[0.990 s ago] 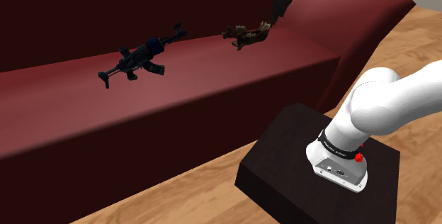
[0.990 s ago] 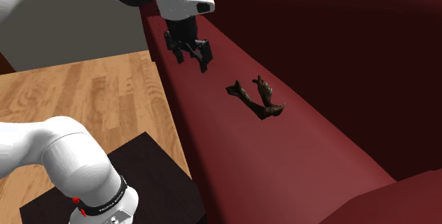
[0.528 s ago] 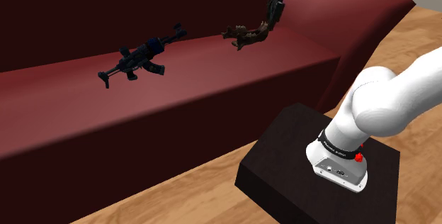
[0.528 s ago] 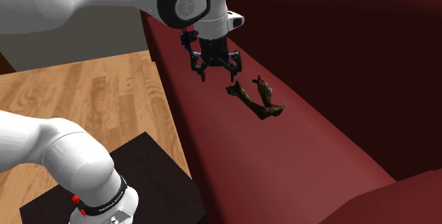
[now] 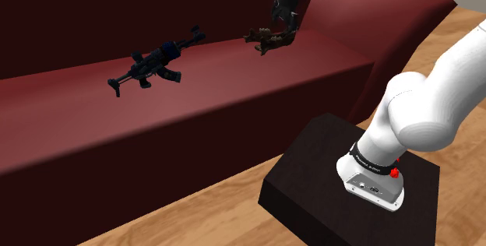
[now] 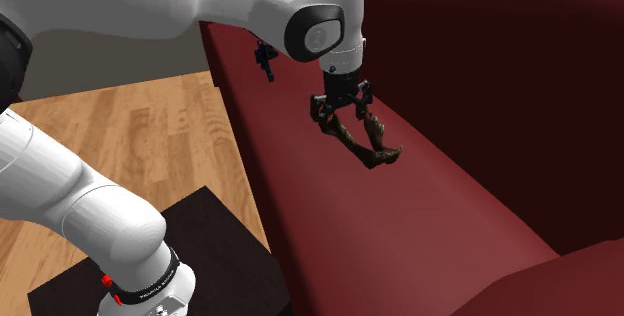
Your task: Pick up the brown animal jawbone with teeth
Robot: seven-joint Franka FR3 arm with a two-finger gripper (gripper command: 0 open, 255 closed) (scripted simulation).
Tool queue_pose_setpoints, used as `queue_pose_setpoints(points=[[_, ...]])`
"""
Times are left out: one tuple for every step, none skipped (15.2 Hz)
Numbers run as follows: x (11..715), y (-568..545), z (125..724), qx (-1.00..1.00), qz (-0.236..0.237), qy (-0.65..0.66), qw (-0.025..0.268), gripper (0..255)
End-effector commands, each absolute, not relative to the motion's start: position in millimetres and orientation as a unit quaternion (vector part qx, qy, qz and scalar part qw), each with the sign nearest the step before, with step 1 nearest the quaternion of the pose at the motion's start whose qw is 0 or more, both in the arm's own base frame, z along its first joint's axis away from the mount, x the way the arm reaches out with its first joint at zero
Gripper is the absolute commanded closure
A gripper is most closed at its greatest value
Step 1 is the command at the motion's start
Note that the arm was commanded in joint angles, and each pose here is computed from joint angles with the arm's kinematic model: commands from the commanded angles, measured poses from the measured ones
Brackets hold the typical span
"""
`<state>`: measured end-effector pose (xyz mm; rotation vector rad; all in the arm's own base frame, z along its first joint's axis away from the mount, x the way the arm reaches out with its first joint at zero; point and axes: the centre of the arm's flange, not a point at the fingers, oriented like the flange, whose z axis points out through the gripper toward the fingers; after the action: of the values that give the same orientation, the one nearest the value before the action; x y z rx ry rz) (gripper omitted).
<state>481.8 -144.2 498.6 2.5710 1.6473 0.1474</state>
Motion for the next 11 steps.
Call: queue_pose_setpoints(points=[[502, -146, 489, 0.801, 0.042, 0.594, 0.050, 0], [502, -146, 484, 0.801, 0.042, 0.594, 0.050, 0], [502, -146, 479, 0.801, 0.042, 0.594, 0.050, 0], [502, -146, 473, 0.801, 0.042, 0.594, 0.050, 0], [502, -146, 468, 0.801, 0.042, 0.594, 0.050, 0], [502, -146, 463, 0.801, 0.042, 0.594, 0.050, 0], [502, -146, 458, 0.801, 0.042, 0.594, 0.050, 0], [502, -146, 452, 0.801, 0.042, 0.594, 0.050, 0], [502, -146, 449, 0.801, 0.042, 0.594, 0.050, 0], [502, -146, 449, 0.801, 0.042, 0.594, 0.050, 0], [502, -147, 449, 0.801, 0.042, 0.594, 0.050, 255]])
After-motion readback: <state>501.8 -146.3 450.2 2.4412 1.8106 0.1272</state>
